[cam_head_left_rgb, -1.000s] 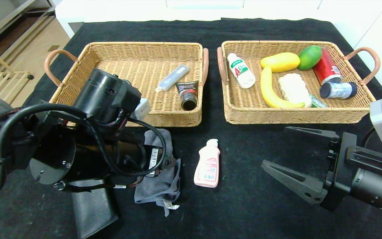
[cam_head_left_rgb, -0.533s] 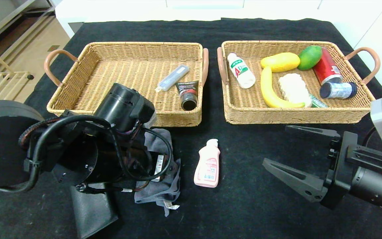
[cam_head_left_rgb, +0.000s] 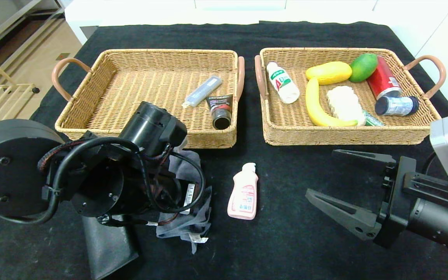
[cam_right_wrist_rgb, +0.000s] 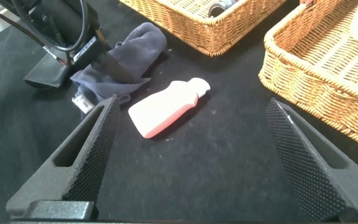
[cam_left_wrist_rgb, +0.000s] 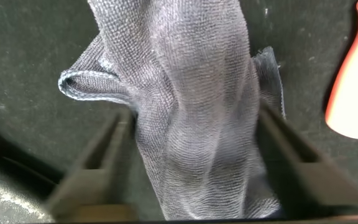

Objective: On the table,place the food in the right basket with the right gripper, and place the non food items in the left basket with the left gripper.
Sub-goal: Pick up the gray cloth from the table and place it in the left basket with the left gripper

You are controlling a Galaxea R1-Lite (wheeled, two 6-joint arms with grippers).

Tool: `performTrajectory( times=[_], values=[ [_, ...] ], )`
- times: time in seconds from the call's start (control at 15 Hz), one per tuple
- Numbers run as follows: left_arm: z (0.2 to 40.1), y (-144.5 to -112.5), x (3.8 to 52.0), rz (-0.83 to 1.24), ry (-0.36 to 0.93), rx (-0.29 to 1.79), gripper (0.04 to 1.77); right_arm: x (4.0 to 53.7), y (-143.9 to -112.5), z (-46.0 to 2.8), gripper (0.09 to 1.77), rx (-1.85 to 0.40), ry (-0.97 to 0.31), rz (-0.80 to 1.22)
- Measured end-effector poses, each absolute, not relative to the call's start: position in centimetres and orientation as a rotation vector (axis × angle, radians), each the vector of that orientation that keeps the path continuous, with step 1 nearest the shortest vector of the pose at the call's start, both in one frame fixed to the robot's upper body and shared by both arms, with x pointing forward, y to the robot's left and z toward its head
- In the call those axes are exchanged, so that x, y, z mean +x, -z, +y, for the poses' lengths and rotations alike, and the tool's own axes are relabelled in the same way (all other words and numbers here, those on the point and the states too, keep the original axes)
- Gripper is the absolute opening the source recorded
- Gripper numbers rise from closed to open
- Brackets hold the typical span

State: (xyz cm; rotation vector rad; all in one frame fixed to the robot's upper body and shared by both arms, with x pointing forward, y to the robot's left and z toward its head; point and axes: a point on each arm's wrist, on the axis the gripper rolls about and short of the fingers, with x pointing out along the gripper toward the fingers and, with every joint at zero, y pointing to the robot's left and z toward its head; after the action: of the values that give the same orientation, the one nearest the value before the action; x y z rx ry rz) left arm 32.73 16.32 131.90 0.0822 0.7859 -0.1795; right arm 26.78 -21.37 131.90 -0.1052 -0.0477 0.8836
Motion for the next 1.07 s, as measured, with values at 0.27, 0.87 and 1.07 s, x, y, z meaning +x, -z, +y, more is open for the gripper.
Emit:
performTrajectory(
  times=[0.27,0.87,1.07],
  values=[
    [16.3,-131.6,32.7,0.795,0.178,0.087,0.67,26.8,-131.8,-21.3,1.71,-0.106,-0.884,-0.043],
    [16.3,-130.8,32.7,0.816,0.171,0.105,0.2,27.3,-131.2,-21.0,1.71,-0.112,-0.885,-0.017],
    [16.4,-130.9,32.6,0.806,0.164,0.108,0.2,27.4,-131.1,-21.0,1.71,-0.114,-0.885,-0.011]
  ],
)
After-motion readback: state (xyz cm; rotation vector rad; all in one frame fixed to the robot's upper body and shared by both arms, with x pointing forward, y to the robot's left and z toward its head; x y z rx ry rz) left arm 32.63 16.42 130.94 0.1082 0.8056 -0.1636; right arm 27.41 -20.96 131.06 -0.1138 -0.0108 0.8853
